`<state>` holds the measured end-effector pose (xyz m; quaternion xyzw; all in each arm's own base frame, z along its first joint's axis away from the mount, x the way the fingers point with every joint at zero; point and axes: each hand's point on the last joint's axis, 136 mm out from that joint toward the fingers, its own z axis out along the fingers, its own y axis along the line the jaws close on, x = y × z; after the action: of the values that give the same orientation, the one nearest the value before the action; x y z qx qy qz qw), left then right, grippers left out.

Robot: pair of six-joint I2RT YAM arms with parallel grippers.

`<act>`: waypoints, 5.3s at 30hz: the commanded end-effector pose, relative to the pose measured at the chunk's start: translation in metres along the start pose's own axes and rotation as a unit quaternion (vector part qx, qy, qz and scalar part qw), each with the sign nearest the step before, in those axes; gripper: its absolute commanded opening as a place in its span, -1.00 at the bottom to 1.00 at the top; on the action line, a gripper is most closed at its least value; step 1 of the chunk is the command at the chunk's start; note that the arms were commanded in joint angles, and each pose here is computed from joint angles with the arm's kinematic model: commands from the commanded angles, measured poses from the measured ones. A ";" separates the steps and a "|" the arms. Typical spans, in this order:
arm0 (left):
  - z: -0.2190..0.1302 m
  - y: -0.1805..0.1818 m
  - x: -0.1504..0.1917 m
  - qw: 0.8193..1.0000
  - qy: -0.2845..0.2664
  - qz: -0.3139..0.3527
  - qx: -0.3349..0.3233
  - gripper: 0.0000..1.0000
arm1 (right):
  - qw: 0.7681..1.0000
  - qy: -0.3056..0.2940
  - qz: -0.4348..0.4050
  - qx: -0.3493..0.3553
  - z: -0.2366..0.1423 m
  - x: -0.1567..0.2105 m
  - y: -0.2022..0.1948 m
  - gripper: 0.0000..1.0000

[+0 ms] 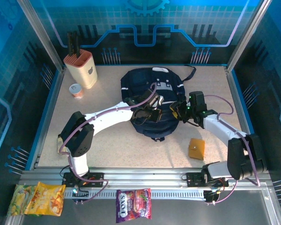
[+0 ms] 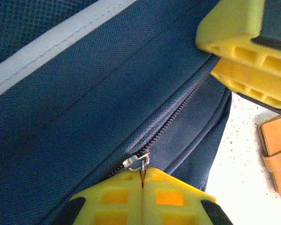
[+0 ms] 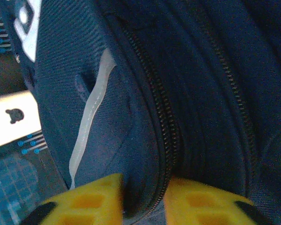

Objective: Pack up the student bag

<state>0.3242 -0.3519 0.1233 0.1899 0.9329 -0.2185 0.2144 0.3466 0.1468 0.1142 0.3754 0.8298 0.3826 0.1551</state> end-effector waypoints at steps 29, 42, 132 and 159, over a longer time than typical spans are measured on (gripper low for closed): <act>-0.053 0.136 -0.003 0.988 0.005 -0.119 -0.100 -1.00 | 0.989 -0.054 -0.133 0.035 -0.014 -0.048 0.022 -0.78; -0.082 0.148 -0.052 0.980 -0.064 -0.145 -0.119 -0.05 | 0.958 -0.074 -0.217 0.172 -0.082 -0.025 -0.041 0.40; -0.008 0.023 -0.049 0.959 0.058 0.274 -0.042 0.54 | 0.954 -0.115 -0.225 0.158 -0.105 -0.047 -0.074 -1.00; -0.026 0.020 -0.101 0.988 0.025 0.150 0.017 -0.69 | 0.976 -0.099 -0.191 0.020 -0.115 -0.031 -0.011 -0.94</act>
<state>0.3959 -0.3494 0.1399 0.3724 0.8999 -0.1522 0.1683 0.2915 0.0484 0.1544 0.2494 0.8964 0.2332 0.2825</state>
